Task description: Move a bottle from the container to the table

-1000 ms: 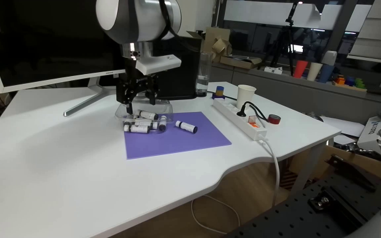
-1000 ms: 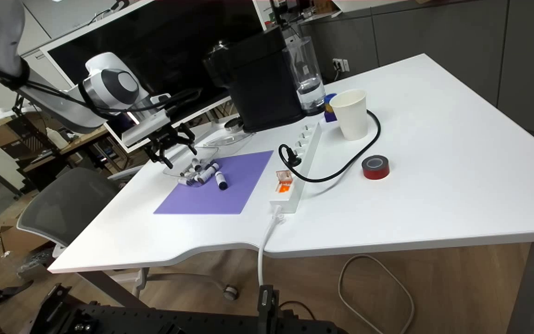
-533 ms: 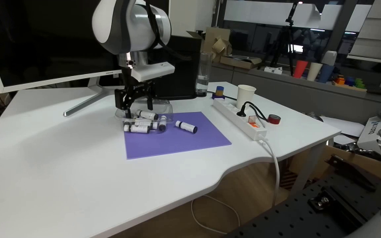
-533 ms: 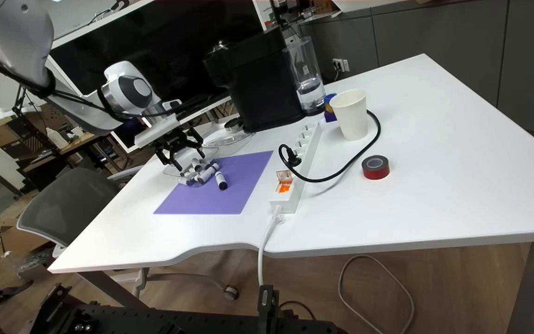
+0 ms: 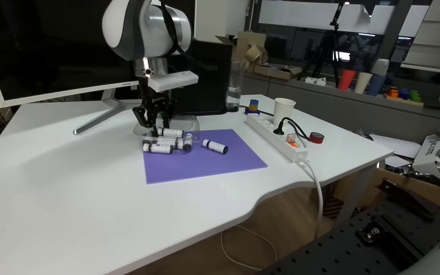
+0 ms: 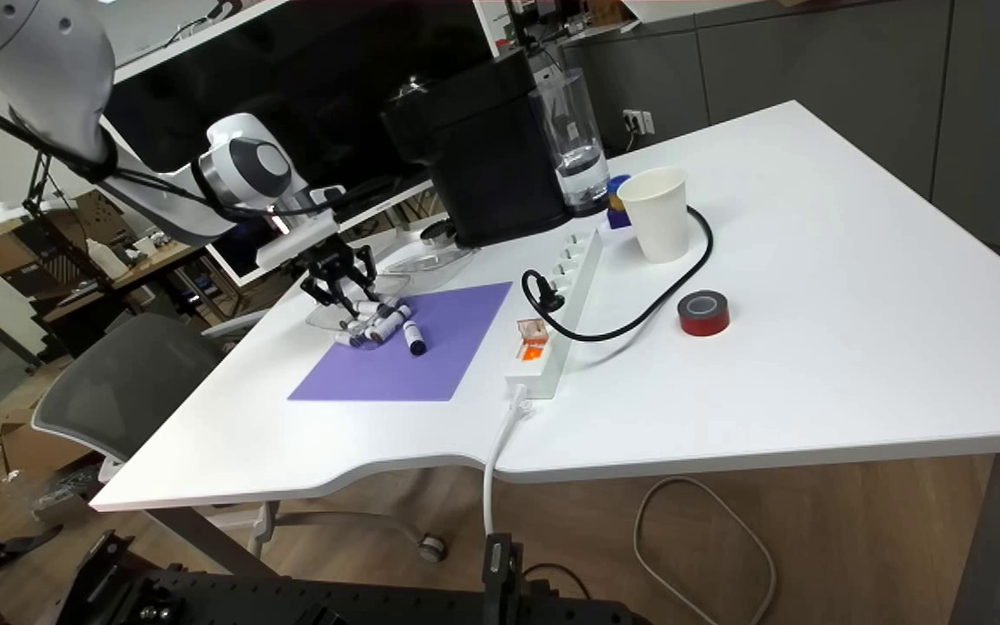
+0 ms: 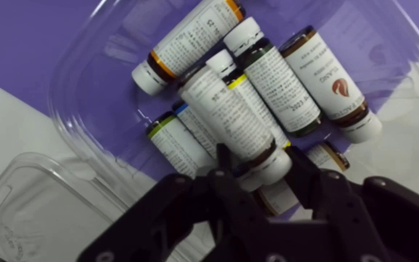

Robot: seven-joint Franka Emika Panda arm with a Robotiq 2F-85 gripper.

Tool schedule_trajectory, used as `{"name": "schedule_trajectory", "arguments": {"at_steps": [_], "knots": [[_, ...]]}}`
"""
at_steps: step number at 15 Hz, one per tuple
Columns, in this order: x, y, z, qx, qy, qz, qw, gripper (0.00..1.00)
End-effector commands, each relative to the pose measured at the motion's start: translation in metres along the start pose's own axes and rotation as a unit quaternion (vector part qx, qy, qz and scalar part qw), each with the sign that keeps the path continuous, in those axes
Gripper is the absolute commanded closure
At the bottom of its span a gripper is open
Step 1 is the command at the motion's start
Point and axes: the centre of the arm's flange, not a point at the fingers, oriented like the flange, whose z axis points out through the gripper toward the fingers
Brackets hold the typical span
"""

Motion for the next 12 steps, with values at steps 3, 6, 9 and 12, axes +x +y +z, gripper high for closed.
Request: {"name": "schedule_trajectory", "arguments": {"at_steps": [3, 6, 9, 12], "knots": [[0.003, 0.020, -0.021, -0.004, -0.009, 0.022, 0.9997, 0.96], [-0.007, 0.033, -0.033, -0.007, -0.018, 0.033, 0.9993, 0.93], [-0.019, 0.051, -0.055, -0.017, -0.020, 0.049, 0.9985, 0.93], [-0.034, 0.074, -0.078, -0.027, -0.021, 0.072, 0.9968, 0.93]]}}
